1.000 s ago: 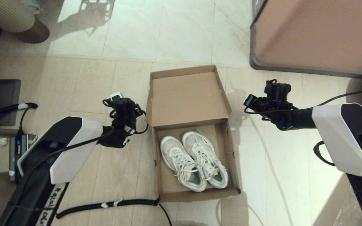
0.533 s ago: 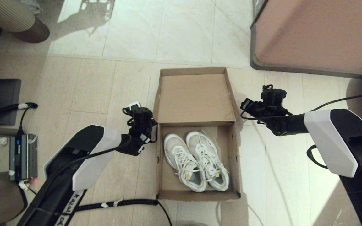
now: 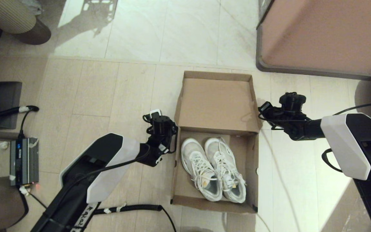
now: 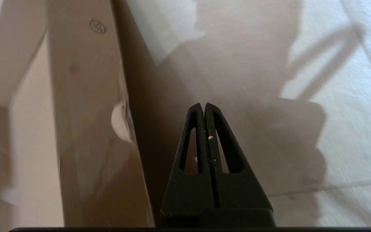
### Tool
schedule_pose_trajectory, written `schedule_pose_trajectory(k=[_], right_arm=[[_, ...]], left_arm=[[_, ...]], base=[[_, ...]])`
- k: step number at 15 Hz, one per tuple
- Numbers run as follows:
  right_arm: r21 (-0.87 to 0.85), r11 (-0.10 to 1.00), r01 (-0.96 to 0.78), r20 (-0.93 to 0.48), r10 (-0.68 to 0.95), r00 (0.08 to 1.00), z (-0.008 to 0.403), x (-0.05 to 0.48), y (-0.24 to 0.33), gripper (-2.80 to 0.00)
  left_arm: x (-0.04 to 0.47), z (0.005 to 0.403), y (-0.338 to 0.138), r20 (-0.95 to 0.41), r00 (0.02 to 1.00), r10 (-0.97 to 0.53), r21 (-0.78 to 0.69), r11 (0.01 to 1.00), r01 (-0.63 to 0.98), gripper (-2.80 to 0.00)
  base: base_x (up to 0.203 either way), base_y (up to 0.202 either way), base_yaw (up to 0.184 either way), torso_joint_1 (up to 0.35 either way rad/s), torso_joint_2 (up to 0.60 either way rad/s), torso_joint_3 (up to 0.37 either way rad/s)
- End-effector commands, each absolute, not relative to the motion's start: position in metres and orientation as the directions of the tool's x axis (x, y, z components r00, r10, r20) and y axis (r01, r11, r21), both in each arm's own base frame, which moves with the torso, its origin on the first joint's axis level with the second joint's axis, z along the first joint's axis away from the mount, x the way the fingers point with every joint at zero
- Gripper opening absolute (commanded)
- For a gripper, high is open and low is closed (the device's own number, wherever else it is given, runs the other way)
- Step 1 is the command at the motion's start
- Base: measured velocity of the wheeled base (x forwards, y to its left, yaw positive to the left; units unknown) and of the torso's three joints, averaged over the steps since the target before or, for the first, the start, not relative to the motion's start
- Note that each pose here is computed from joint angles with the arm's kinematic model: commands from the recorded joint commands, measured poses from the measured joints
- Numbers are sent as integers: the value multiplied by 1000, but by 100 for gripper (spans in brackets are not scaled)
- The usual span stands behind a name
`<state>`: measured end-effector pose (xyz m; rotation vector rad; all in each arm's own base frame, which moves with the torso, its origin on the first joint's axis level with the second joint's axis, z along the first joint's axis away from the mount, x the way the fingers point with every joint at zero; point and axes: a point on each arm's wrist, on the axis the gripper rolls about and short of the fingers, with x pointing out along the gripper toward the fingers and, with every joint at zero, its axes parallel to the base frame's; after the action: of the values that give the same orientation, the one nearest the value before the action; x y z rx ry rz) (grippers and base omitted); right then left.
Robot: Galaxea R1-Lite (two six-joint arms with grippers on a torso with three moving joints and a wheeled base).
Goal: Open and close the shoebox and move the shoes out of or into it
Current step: Close the shoe box
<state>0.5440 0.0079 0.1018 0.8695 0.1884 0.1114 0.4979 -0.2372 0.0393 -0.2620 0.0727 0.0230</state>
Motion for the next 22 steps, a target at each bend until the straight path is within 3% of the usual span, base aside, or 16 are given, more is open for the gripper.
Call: schedule_pose_trajectory(k=[1,5,10,19,22], right_arm=[[867,498,26,-138,189,972,97,544,-8,-280],[949,274,156,-223,233,947,88,542,-21,-280],[988,24,150,-149,327,933,91,543,-29,-280],[994,12,109,-101,483,870,78,547,-13,-280],[995,-68,74,-28,522,853,83,547,-13,-280]], left_arm=[[496,34,-241,-79,997,11,-259,965,-31,-280],[496,34,-241,-79,997,11,-259,965,-31,-280],[496,35,-241,-77,997,11,-259,965,-31,-280],[496,35,-242,-74,997,9,-262,965,-28,-280],[496,31,-242,-80,997,6,-260,965,-27,-280]], base=[[0,0,0,0,0,0],[0,0,0,0,0,0],[0,0,0,0,0,0],[0,0,0,0,0,0],[0,0,0,0,0,0]])
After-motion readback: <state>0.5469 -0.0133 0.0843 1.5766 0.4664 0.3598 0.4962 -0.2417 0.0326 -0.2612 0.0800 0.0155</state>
